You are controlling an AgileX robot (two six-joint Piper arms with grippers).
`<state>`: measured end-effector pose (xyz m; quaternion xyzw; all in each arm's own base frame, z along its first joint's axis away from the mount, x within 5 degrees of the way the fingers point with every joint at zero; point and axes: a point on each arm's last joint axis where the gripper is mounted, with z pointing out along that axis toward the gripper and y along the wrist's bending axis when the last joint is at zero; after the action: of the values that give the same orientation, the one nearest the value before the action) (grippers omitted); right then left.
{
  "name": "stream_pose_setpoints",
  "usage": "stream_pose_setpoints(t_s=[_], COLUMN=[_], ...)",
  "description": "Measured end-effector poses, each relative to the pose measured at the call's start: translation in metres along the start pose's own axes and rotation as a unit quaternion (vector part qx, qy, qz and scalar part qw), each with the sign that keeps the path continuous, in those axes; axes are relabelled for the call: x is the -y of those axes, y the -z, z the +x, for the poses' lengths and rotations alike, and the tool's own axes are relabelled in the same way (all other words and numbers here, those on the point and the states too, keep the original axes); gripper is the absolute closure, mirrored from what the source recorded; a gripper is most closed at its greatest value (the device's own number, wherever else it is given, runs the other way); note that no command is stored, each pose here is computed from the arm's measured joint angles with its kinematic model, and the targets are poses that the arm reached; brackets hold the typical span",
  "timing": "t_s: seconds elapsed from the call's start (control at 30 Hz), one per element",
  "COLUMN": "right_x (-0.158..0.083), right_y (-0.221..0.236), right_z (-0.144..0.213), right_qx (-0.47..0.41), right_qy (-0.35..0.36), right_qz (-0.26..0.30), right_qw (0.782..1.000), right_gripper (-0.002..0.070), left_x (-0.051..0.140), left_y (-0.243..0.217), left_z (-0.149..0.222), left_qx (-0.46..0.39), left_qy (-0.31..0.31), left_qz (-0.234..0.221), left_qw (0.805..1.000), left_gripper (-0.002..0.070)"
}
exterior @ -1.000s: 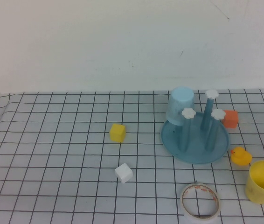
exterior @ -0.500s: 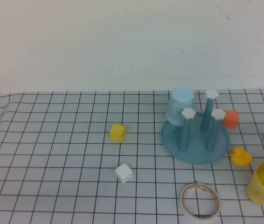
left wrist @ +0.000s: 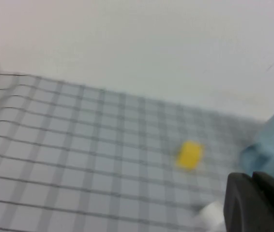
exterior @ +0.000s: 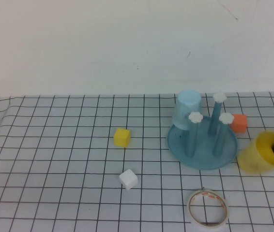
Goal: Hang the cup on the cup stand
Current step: Pick up the cup from the table, then adjust the cup with two arms
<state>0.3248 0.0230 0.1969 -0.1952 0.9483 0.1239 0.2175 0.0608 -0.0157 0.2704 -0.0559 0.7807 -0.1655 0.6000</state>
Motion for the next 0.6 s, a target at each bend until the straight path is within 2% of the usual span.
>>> stream_pose_setpoints(t_s=[0.13,0.27,0.4,0.6], right_x=[-0.033,-0.078,-0.123,-0.185], right_y=[0.054,0.105,0.127,0.123], right_z=[-0.026,-0.043,-0.046,-0.043], right_qx=[0.159,0.31,0.359,0.35], right_qy=[0.017,0.076,0.127,0.187], right_qz=[-0.075,-0.195,-0.284,-0.355], right_qw=[0.984,0.928,0.88,0.847], right_gripper=[0.066,0.066,0.066,0.066], left_x=[0.01,0.024,0.032,0.041], left_y=[0.001,0.003,0.006,0.011], left_z=[-0.005,-0.008,-0.01,-0.014], left_qx=[0.02,0.005,-0.017,-0.04], left_qy=[0.133,0.297,0.373,0.45], left_qz=[0.06,0.138,0.185,0.242], left_qw=[0.989,0.945,0.909,0.859], left_gripper=[0.0677,0.0676,0.0676,0.0676])
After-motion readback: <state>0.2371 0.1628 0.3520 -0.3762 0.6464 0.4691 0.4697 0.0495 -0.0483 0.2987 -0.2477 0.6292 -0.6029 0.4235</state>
